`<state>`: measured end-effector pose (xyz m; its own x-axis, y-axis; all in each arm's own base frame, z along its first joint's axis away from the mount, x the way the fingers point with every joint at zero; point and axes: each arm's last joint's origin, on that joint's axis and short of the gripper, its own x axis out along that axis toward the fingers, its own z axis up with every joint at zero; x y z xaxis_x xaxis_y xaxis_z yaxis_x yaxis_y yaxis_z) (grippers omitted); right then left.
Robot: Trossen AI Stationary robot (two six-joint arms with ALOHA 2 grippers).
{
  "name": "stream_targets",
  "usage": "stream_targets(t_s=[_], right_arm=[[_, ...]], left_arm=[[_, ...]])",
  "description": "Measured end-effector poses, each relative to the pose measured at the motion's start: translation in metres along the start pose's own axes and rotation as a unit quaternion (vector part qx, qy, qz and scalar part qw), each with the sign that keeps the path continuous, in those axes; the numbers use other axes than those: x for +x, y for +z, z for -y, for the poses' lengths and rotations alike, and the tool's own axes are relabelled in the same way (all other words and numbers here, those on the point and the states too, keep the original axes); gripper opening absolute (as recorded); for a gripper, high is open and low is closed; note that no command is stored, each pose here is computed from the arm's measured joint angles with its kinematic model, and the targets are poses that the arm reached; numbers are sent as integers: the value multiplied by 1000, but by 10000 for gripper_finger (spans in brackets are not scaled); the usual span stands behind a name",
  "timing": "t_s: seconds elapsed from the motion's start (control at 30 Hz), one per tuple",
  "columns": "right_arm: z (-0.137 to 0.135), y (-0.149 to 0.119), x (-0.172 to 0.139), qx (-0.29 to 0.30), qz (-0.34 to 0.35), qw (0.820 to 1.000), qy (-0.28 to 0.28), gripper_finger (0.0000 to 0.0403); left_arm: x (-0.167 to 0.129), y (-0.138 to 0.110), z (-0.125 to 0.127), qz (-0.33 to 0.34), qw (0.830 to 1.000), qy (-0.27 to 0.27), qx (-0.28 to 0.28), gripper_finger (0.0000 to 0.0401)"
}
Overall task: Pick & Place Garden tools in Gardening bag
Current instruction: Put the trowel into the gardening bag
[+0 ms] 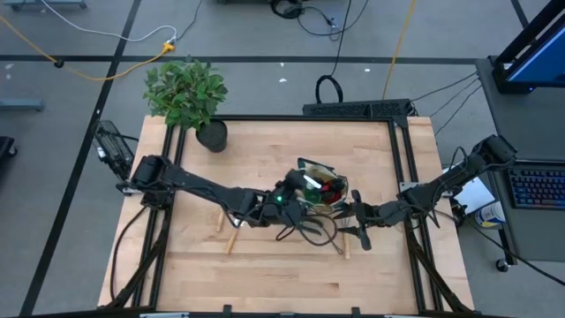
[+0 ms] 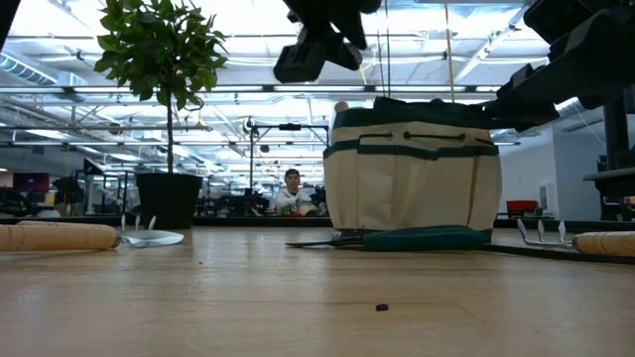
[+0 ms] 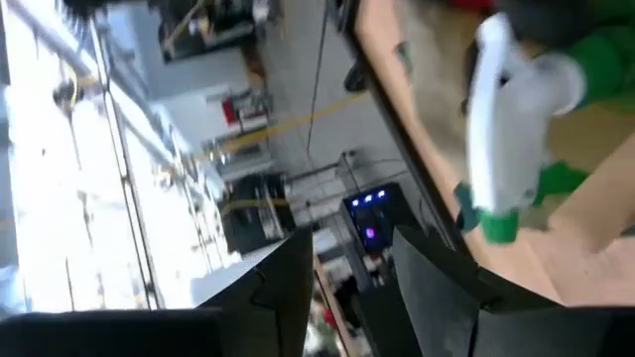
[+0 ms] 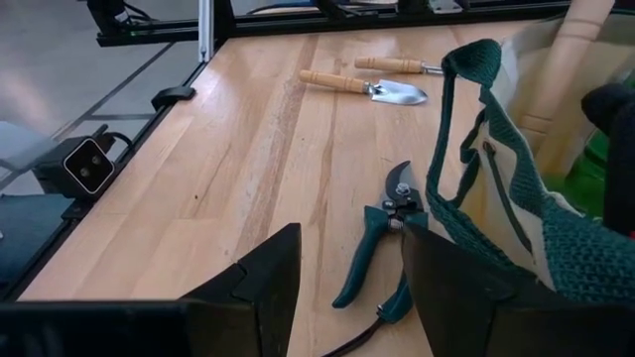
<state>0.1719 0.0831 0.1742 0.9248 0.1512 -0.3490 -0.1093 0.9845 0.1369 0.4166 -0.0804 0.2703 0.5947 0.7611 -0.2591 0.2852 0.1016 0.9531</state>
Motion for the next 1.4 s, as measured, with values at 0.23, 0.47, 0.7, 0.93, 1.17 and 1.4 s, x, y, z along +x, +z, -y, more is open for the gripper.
stream_targets(t_s=[0.23,0.47,0.7,0.93,1.17,1.4], right_arm=[[0,1,0,3,7,1000,2,171],[-1,2,0,7,11,1000,2,171],[-2,6,0,15,33,999,8,171],[-2,7,0,15,34,999,8,171],[-2,6,0,12,31,999,7,171],[-2,6,0,10,30,999,6,171]], left_arm=[[-14,-39,-26,-14,991,-21,-133,147],[-28,-105,-48,-5,938,-141,-315,147],[-37,-148,-45,-74,888,-232,-390,147],[-43,-154,-8,-119,858,-279,-415,147],[-52,-143,62,-159,786,-352,-483,147],[-67,-126,104,-168,691,-401,-577,147]])
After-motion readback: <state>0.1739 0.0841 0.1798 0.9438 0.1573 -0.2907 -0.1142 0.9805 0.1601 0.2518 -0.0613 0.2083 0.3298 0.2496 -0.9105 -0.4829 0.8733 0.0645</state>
